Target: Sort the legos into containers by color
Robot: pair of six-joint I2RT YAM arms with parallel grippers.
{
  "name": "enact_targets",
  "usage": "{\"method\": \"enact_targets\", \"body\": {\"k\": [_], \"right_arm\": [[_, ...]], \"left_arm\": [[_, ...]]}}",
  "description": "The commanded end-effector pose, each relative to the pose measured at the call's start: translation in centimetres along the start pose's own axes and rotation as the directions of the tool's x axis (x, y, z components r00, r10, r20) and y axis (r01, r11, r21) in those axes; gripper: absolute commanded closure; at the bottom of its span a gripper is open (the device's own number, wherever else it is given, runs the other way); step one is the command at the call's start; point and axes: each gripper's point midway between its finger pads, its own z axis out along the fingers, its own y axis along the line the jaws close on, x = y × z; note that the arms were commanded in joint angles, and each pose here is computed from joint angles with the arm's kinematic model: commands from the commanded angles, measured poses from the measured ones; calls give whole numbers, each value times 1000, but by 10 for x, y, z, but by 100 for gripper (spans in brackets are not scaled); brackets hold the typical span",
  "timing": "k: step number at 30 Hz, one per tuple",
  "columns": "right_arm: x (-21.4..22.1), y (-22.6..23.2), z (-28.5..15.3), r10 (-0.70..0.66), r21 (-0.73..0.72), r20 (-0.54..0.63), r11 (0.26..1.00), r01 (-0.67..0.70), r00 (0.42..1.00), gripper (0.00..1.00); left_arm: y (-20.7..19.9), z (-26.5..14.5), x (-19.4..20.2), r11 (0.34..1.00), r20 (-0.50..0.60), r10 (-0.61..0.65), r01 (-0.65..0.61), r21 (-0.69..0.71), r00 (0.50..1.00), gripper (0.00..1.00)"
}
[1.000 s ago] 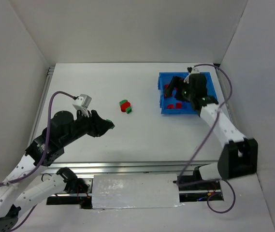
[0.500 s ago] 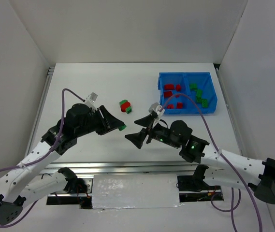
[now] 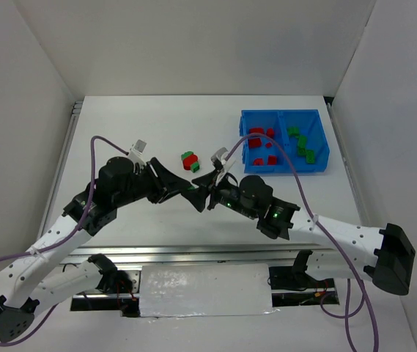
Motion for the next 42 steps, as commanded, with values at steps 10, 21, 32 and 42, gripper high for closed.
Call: {"method": "enact_targets", "body": {"k": [10, 21, 32, 42], "right_arm": [[-12, 4, 19, 19, -13, 21, 1000, -19, 1000, 100], [-10, -320, -83, 419, 820, 132, 463, -337, 898, 100], [-18, -487, -164, 524, 946, 284, -18, -323, 803, 77], [-48, -466, -167, 477, 937, 296, 21, -348, 827, 0]], "left_arm": [[-12, -11, -19, 998, 79, 59, -61, 12, 995, 5], [63, -95, -100, 791, 334, 419, -159, -591, 844, 1], [101, -55, -80, 768, 202, 460, -273, -579, 865, 0], [105, -9, -81, 769, 143, 448, -299, -565, 883, 0]]}}
